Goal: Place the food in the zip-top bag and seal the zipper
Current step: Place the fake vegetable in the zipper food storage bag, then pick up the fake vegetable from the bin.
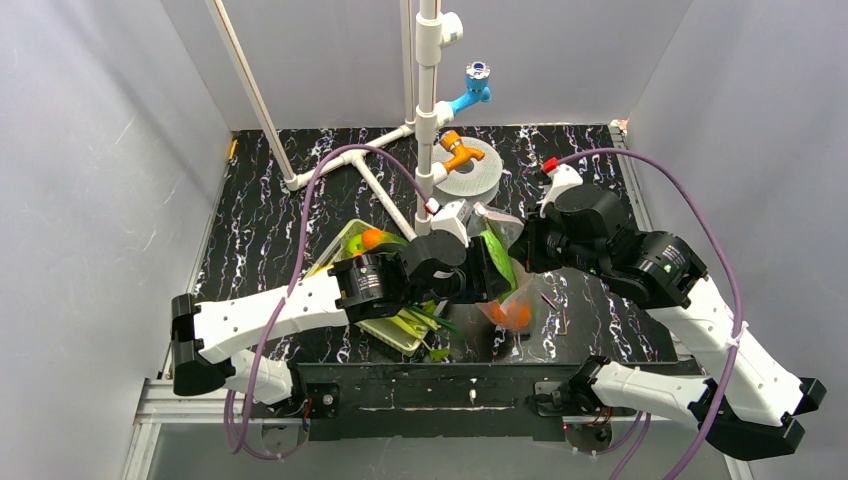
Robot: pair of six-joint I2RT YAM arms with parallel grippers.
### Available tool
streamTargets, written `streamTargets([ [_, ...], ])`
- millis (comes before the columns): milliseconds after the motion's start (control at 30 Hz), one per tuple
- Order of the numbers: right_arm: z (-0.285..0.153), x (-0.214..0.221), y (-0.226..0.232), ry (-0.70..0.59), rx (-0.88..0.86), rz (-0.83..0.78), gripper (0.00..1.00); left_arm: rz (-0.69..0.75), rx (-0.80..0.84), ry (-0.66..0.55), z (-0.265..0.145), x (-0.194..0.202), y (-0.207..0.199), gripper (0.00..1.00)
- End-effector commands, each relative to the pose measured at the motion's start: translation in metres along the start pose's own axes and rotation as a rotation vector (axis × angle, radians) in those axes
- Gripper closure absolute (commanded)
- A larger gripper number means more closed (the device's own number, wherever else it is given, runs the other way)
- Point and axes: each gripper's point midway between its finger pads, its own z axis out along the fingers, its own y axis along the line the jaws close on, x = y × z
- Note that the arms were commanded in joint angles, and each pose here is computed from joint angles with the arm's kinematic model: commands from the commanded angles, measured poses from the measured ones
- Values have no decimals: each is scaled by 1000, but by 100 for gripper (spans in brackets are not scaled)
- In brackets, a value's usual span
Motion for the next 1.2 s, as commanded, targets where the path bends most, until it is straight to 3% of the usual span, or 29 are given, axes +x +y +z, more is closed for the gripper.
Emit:
streamTargets([
  [0, 1, -16, 13, -61, -53, 14, 99, 53, -34, -54, -13, -14, -1, 67],
  [233, 3, -13, 12, -54, -48, 10, 99, 117, -1, -57, -24, -15, -9, 39],
  [367, 4, -11, 9, -52, -37, 9, 99, 148, 30, -49, -31, -15, -14, 29],
  [667, 8, -8, 9, -41, -36, 3, 99, 193, 129, -92, -62, -25, -22, 27],
  [867, 9, -7, 7, -40, -28, -3, 99, 185, 251, -173, -96, -36, -27, 32],
  [1000, 8, -5, 5, -39, -23, -4, 99, 206, 139, -210, -110, -41, 8, 29],
  [1167, 6, -7, 4, -44, -17, -12, 99, 271, -171, -227, -123, -41, 86, 18],
])
